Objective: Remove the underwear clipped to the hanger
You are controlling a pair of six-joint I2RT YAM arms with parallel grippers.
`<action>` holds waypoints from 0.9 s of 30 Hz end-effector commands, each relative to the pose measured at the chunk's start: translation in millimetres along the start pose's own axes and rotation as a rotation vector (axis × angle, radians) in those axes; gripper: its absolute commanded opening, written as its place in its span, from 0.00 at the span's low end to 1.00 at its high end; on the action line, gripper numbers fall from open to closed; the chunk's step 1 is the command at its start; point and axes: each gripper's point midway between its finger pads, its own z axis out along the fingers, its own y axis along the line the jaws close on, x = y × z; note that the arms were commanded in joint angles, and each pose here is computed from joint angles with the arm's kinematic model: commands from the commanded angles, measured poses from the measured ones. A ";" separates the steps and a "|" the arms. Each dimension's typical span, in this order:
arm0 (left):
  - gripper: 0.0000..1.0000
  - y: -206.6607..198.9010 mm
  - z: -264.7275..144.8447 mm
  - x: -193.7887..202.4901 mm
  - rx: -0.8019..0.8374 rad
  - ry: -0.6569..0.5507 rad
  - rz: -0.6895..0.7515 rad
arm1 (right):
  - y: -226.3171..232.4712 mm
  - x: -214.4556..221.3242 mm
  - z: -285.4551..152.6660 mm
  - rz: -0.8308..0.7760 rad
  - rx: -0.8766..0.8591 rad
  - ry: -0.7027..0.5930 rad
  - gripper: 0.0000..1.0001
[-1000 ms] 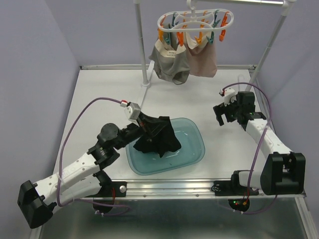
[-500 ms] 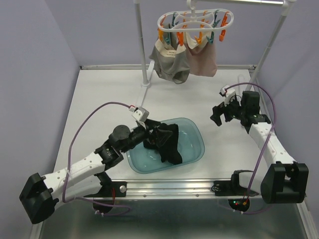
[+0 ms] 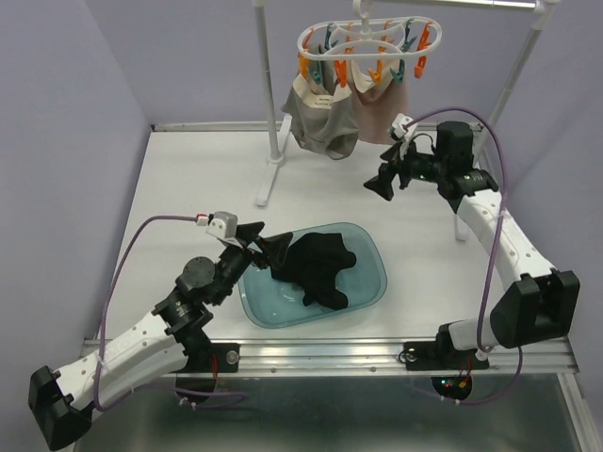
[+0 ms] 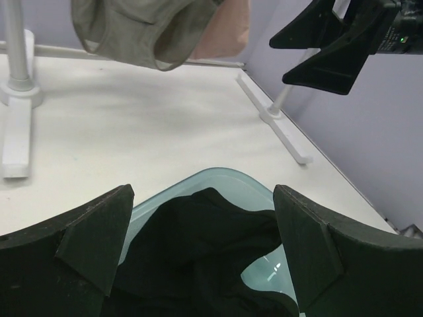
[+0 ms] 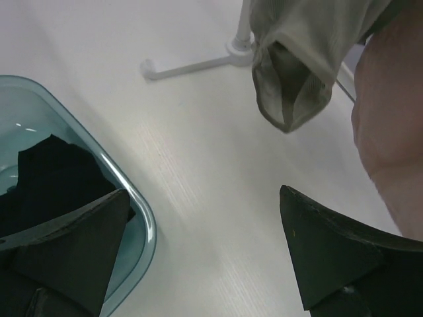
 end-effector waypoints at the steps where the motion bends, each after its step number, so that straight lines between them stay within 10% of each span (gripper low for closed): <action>1: 0.99 17.2 -10.5 -17.0 -0.090 -0.086 -0.040 | -17.3 -59.4 13.2 -0.092 0.101 -0.063 1.00; 27: 0.99 8.6 -32.0 -35.3 -0.030 -0.162 -0.162 | -81.1 -96.7 72.4 -0.513 0.351 -0.111 1.00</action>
